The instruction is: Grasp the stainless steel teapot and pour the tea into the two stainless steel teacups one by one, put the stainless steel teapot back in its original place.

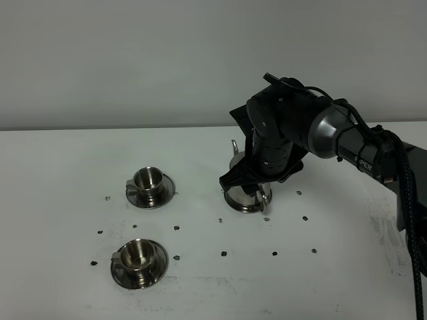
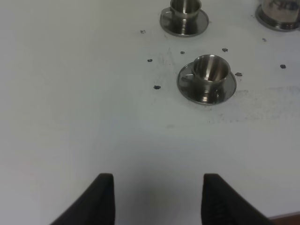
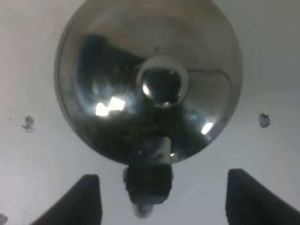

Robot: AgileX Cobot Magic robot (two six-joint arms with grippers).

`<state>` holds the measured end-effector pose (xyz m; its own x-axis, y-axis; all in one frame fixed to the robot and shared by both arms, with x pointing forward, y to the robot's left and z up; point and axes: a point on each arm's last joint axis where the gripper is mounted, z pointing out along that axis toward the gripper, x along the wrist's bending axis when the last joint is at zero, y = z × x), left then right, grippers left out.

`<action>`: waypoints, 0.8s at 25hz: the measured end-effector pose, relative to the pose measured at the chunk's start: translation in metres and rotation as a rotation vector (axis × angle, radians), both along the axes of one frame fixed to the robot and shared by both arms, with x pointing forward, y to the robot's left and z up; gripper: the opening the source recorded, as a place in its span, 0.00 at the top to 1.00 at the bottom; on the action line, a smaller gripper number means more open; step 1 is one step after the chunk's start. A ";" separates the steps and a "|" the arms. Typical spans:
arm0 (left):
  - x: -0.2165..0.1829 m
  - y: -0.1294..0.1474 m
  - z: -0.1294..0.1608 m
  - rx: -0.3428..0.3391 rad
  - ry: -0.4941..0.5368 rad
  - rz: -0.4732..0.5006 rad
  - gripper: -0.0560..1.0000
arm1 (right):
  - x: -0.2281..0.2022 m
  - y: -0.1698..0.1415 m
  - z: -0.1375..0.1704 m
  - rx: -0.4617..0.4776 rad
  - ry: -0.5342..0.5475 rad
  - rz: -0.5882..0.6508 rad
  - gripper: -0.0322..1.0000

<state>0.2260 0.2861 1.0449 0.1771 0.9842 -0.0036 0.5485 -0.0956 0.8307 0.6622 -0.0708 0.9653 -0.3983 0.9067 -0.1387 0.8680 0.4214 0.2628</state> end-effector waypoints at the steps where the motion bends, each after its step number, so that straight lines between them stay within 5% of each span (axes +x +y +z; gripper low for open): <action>1: 0.000 0.000 0.000 0.000 0.000 0.000 0.49 | 0.000 -0.001 -0.001 -0.002 0.001 0.000 0.41; 20: 0.000 0.000 0.000 0.001 0.000 0.000 0.49 | 0.011 -0.006 -0.025 -0.013 0.011 0.029 0.41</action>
<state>0.2260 0.2861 1.0449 0.1776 0.9841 -0.0029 0.5483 -0.0965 0.8307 0.6728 -0.0763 0.9407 -0.4262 0.8928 -0.1457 0.8579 0.4500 0.2478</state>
